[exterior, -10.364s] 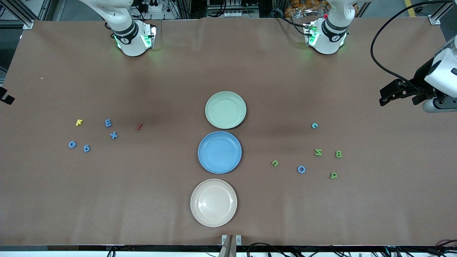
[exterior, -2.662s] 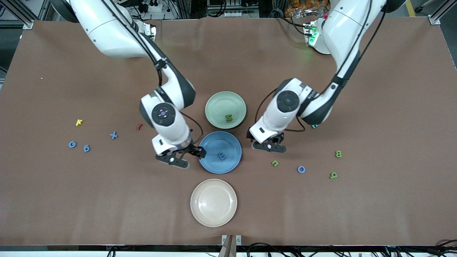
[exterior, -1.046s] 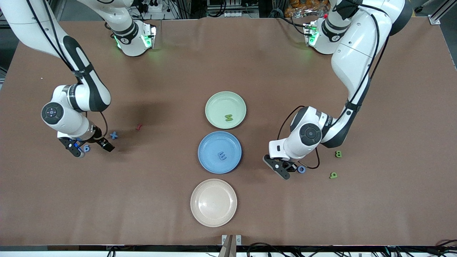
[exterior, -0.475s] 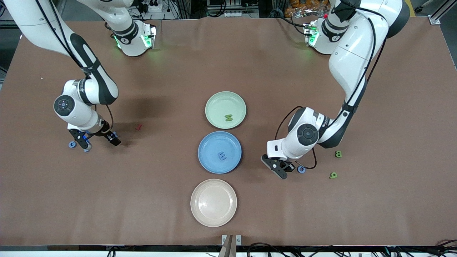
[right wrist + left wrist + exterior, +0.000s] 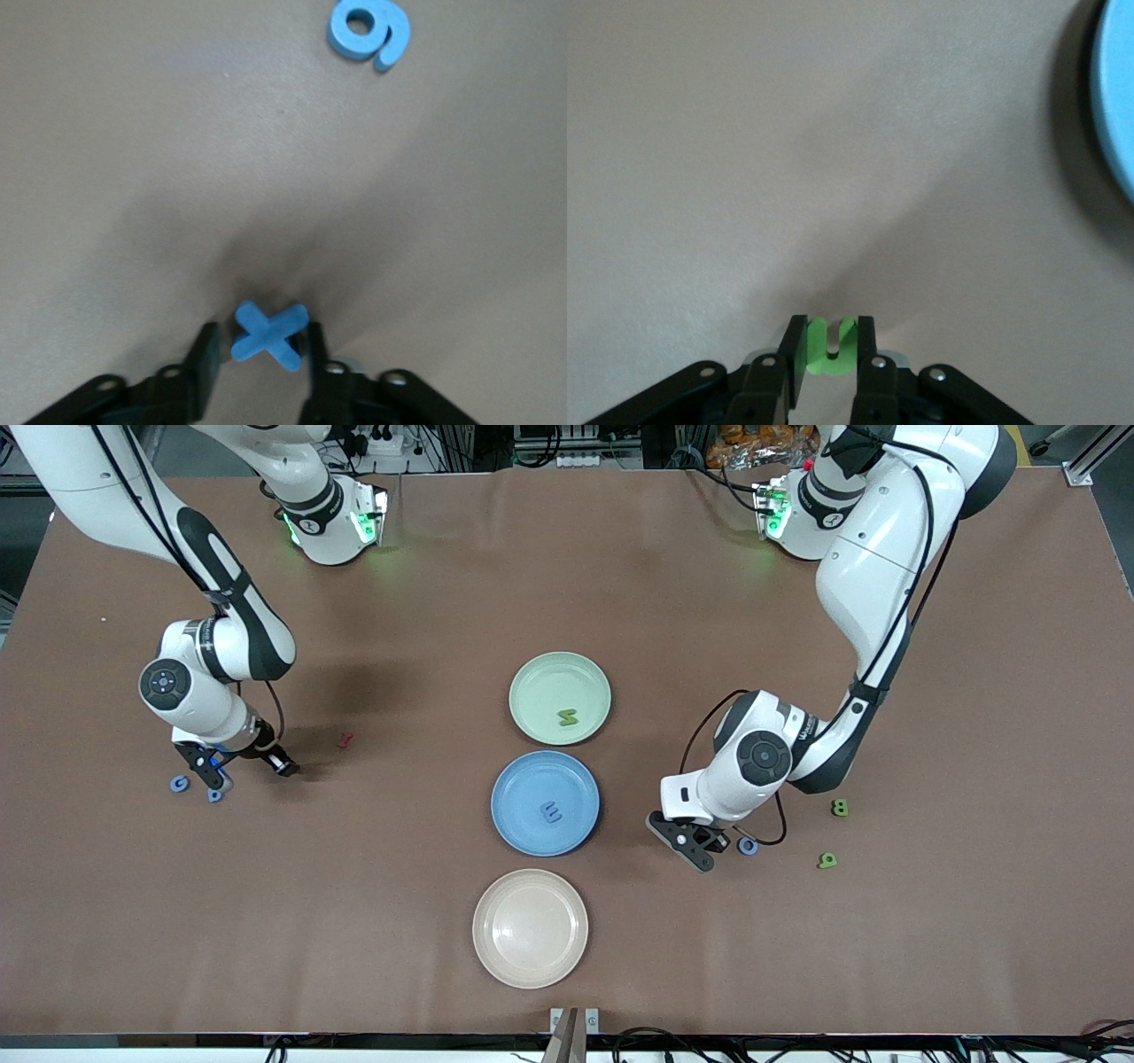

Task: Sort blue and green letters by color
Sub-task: 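Grasp the blue x with the right gripper while the left gripper grasps the u, then place the x on the blue plate while the left gripper places u on green plate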

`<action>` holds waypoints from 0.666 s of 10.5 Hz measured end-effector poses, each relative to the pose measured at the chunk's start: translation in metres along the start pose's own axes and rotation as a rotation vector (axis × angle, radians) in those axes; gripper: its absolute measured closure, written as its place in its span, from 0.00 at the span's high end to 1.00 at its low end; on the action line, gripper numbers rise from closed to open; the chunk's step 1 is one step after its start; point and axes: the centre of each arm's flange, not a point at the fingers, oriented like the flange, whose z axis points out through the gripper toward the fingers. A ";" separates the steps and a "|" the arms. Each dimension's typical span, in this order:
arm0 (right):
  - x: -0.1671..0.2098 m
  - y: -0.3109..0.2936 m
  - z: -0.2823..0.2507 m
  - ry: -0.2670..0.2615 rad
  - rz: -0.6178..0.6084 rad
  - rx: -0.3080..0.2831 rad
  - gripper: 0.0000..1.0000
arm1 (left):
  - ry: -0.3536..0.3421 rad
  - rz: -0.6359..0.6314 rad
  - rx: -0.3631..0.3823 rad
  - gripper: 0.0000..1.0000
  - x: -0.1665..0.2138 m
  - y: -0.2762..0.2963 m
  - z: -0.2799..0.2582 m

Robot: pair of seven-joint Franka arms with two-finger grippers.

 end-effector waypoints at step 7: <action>0.010 -0.012 -0.018 0.044 -0.199 -0.016 0.34 | -0.182 -0.312 -0.032 0.26 -0.015 0.187 -0.058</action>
